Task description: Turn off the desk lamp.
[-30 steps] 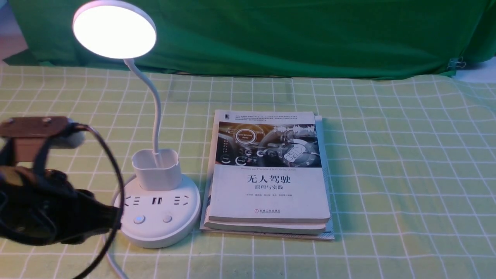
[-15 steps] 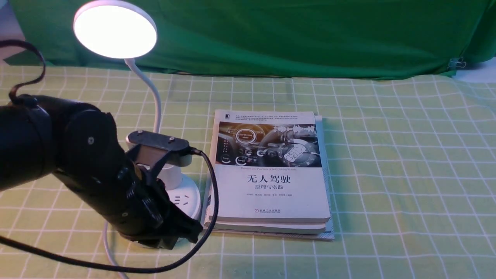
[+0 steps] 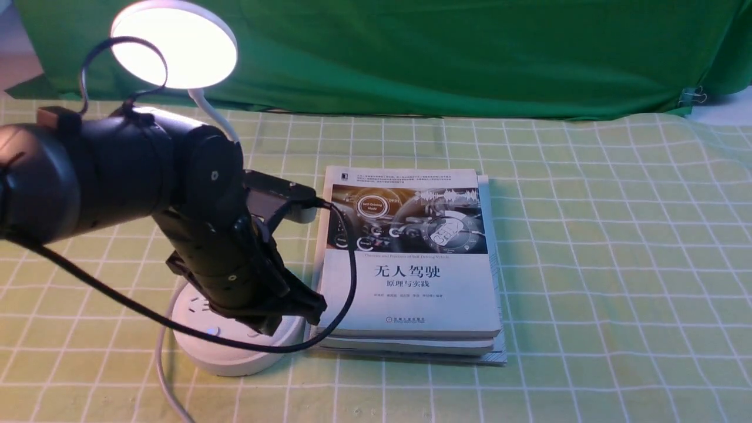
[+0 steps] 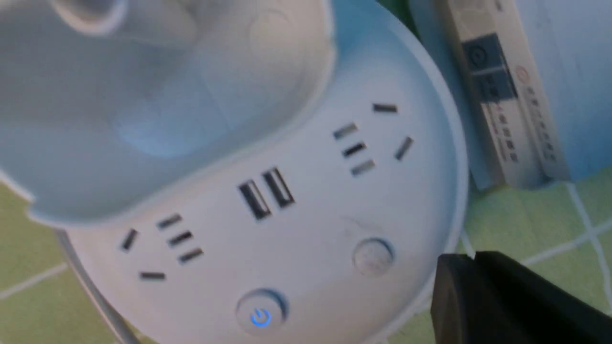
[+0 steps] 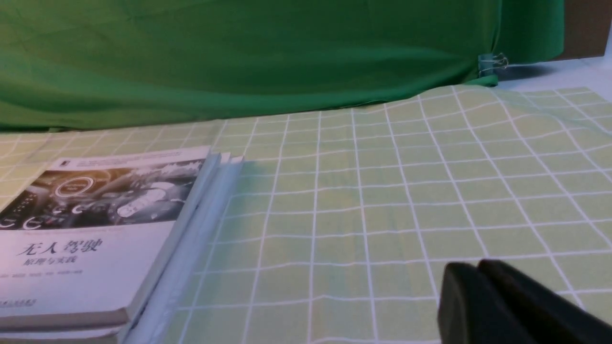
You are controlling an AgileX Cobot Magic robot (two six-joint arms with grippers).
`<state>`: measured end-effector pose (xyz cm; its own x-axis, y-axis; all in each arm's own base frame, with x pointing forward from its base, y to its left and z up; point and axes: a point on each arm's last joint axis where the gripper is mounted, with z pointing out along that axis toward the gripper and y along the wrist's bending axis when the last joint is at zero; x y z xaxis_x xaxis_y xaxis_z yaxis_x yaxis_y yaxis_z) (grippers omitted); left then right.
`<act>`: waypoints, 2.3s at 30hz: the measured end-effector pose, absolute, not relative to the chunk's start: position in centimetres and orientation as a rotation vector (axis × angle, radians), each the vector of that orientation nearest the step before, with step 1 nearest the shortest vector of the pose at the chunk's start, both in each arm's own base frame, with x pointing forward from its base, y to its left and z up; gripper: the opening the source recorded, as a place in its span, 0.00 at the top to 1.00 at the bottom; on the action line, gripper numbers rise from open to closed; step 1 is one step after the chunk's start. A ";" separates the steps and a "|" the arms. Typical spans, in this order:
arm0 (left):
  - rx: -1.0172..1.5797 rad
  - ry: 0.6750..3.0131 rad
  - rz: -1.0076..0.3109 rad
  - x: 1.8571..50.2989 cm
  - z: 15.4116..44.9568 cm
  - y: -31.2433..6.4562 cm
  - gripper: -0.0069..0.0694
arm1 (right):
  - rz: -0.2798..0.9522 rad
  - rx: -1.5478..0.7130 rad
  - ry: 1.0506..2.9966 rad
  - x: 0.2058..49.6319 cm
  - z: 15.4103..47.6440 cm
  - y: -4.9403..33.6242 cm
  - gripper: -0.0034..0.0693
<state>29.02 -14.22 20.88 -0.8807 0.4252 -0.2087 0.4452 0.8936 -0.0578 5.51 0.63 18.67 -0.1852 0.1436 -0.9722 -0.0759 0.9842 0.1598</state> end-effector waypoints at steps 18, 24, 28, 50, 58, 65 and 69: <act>0.639 2.925 -0.075 30.6 18.9 -13.1 0.90 | 0.196 0.051 1.745 5.5 18.7 0.6 0.91; 0.626 2.948 -0.092 30.9 18.3 -13.4 0.90 | 0.196 0.050 1.745 5.5 18.7 0.6 0.91; 0.626 2.951 -0.092 31.0 18.3 -13.4 0.90 | 0.196 0.050 1.745 5.5 18.7 0.6 0.91; 0.475 2.661 -0.259 22.0 25.7 -10.5 0.90 | 0.196 0.049 1.747 5.5 18.7 0.6 0.91; 0.341 2.152 -0.377 13.9 27.5 -6.7 0.90 | 0.196 0.049 1.746 5.5 18.7 0.6 0.91; 0.276 1.797 -0.415 8.6 26.0 -4.1 0.90 | 0.196 0.050 1.746 5.5 18.7 0.6 0.91; 0.291 1.734 -0.394 7.4 25.1 -3.4 0.90 | 0.196 0.050 1.746 5.5 18.7 0.6 0.91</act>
<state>7.36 -3.44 25.07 -0.1970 -0.0217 -0.9802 0.4041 0.9091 -0.1014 5.51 0.63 18.67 -0.1849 0.1433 -0.9723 -0.0760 0.9843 0.1595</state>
